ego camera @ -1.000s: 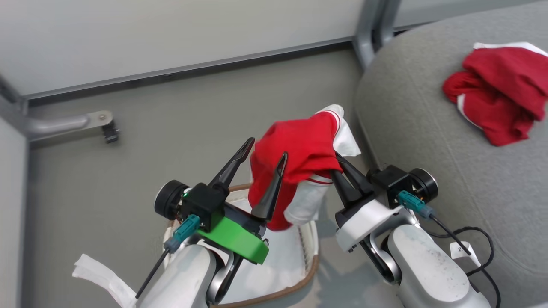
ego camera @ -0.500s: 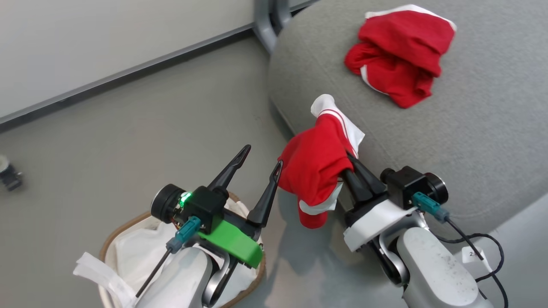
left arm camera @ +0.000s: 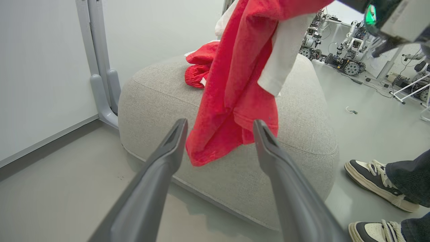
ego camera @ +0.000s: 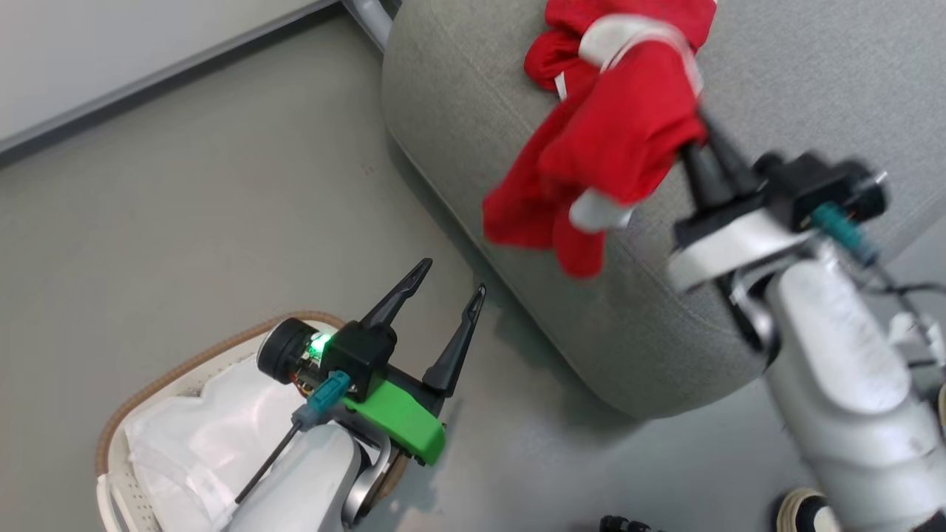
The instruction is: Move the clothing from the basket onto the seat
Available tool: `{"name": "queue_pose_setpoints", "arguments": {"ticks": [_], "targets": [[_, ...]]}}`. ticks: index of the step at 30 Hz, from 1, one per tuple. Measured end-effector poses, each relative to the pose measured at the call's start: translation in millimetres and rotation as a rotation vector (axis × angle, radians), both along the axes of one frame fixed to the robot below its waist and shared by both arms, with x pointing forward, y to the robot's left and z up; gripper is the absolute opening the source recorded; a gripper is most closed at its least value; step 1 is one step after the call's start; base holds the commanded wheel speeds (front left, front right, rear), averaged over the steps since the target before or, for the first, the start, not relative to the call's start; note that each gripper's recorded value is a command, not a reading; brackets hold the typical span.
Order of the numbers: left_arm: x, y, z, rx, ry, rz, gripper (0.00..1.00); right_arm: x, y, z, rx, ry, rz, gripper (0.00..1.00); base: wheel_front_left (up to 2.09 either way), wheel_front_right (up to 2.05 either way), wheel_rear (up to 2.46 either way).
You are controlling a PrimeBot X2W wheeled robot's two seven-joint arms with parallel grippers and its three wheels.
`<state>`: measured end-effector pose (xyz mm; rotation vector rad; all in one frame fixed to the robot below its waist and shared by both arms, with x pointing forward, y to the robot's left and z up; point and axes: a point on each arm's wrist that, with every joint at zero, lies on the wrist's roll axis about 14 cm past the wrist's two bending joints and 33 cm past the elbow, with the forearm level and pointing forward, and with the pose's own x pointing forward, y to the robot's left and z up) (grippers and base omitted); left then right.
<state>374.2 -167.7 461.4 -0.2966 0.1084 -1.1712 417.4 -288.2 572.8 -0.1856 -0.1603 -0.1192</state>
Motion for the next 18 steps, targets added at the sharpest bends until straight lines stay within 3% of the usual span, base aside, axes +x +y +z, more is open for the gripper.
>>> {"name": "queue_pose_setpoints", "arguments": {"ticks": [10, 18], "targets": [[19, 16, -31, 0.033, 0.052, 0.038, 1.0, 50, -79, 85, -0.292, -0.092, -0.121, 0.0, 0.0, 0.0, 0.0], [41, 40, -45, 0.049, 0.073, 0.121, 1.0, 60, -161, 80, -0.298, -0.02, -0.349, 0.0, 0.0, 0.0, 0.0]]}}
